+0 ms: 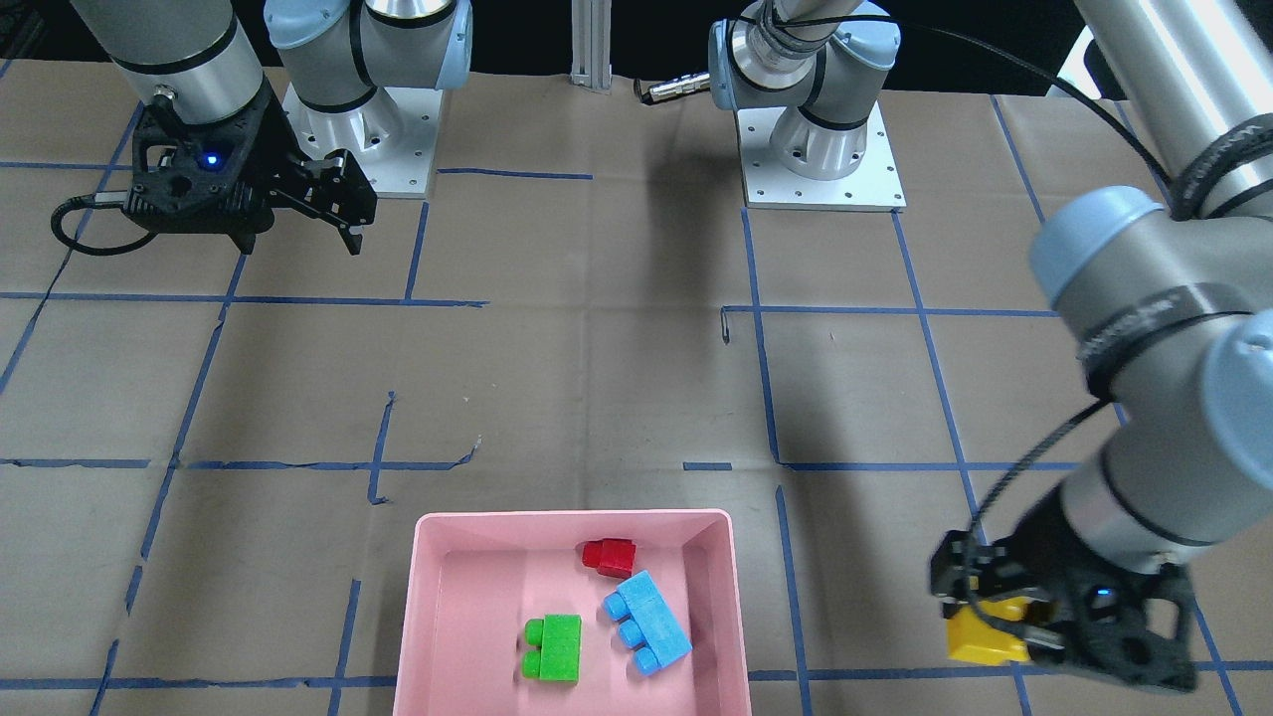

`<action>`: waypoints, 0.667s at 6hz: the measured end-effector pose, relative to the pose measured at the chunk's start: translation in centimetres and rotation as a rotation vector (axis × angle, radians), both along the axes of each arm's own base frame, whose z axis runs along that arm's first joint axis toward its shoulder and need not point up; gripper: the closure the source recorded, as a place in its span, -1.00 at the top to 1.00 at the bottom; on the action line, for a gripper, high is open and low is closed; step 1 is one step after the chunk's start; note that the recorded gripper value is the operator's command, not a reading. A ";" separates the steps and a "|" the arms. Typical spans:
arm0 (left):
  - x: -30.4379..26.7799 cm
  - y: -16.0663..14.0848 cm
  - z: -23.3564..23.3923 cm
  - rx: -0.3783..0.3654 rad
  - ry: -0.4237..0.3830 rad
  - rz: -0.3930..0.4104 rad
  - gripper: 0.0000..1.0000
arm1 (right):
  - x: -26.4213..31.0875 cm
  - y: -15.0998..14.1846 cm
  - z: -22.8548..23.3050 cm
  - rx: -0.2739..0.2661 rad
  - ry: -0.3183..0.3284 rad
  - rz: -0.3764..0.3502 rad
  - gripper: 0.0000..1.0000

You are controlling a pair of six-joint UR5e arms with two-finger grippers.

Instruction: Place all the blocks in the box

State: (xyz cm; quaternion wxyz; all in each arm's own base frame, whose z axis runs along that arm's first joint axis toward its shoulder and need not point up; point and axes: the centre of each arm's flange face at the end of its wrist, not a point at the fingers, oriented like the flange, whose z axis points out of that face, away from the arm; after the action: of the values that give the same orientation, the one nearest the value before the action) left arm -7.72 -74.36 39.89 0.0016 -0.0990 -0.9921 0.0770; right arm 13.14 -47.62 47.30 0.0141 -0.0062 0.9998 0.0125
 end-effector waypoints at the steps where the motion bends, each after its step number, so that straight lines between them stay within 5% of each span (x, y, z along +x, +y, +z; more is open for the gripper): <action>1: -8.1 1.0 -0.2 0.009 0.044 0.107 -0.62 | 0.3 0.0 0.2 -0.005 -0.030 0.000 1.00; 4: -20.0 2.2 -5.0 0.086 0.170 0.268 -0.63 | 0.4 -0.3 -0.4 -0.003 -0.041 0.003 1.00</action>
State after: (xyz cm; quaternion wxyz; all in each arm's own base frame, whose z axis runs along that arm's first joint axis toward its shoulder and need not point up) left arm -27.73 -72.17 34.92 0.0797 0.0411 -0.9951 0.0422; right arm 13.53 -47.97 46.87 0.0347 -0.0079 0.9993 0.0107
